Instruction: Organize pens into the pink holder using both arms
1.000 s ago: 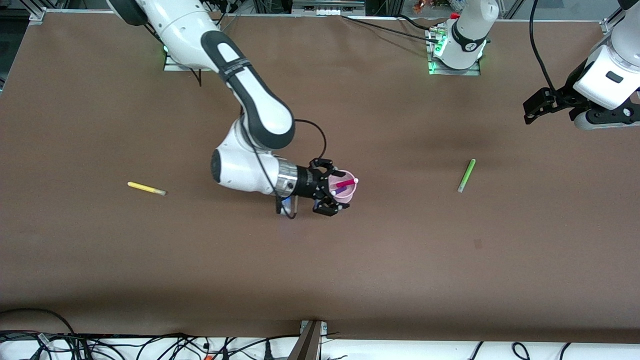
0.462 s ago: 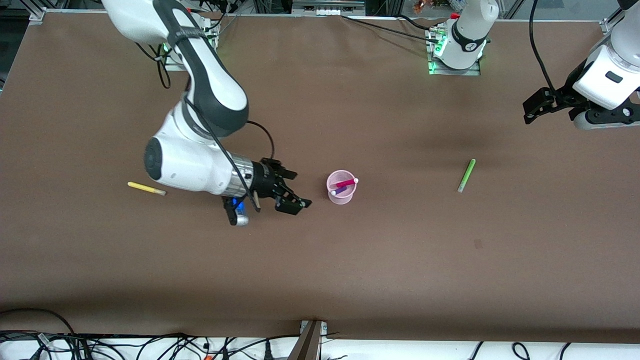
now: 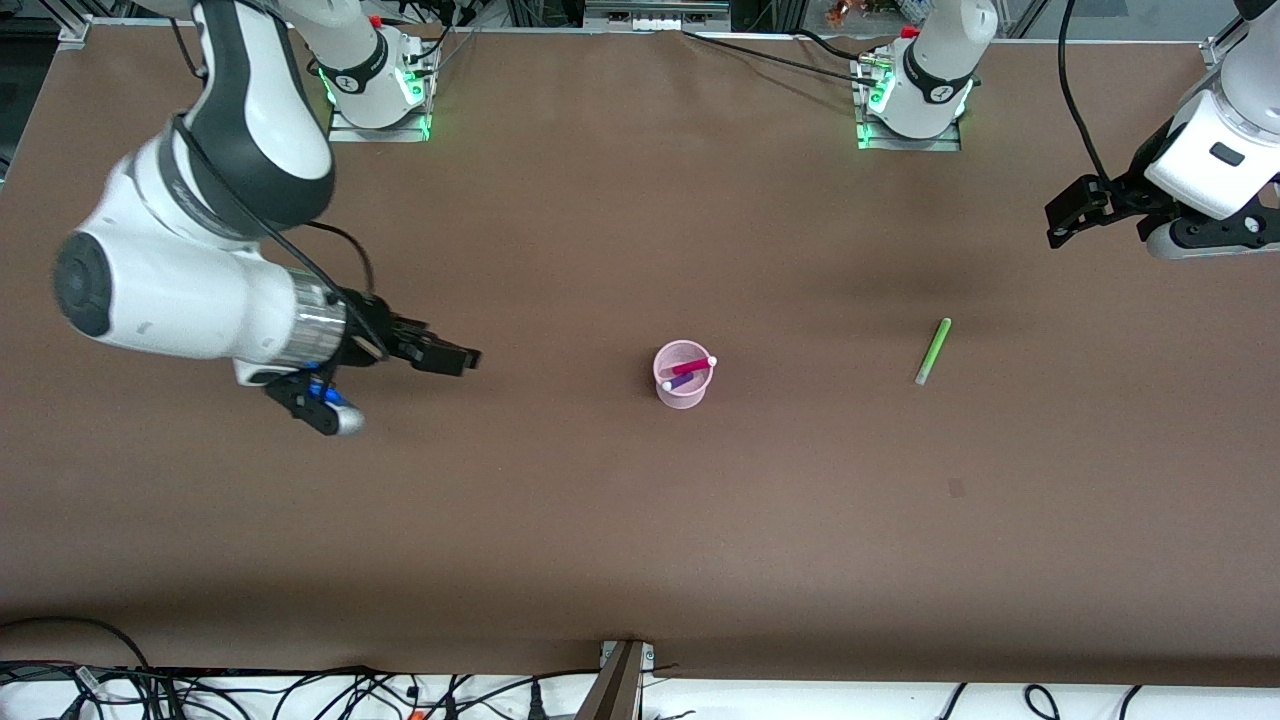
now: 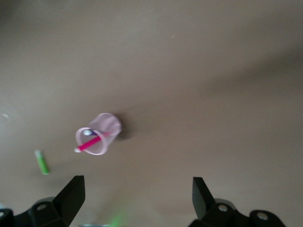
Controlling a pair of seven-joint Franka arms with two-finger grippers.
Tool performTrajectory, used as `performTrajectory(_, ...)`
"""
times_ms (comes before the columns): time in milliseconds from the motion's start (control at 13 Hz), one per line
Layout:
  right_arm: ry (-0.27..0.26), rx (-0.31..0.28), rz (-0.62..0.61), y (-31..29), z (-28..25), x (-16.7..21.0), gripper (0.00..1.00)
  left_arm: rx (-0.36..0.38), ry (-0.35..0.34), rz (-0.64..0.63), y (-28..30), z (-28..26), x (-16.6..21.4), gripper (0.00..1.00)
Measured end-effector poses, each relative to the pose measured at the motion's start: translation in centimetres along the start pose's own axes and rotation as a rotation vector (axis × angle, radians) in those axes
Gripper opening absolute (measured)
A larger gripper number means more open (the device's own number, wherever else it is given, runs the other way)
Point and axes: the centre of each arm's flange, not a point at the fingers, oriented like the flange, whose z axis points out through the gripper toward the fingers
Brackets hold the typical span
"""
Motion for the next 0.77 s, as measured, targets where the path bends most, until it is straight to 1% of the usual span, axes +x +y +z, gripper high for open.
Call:
performTrajectory(154,0.056,-0.095,-0.122,2.8,-2.8,-1.1,1.00,0.000,0.000,0.000,0.0,0.0,0.0,1.00)
performTrajectory(308,0.089,-0.159,-0.222,6.1,-5.5,-2.5,1.00,0.000,0.000,0.000,0.0,0.0,0.0,1.00)
performTrajectory(462,0.118,-0.217,-0.277,8.6,-7.7,-4.0,1.00,0.000,0.000,0.000,0.0,0.0,0.0,1.00)
performTrajectory(769,0.153,-0.297,-0.342,11.3,-9.8,-7.0,1.00,0.000,0.000,0.000,0.0,0.0,0.0,1.00)
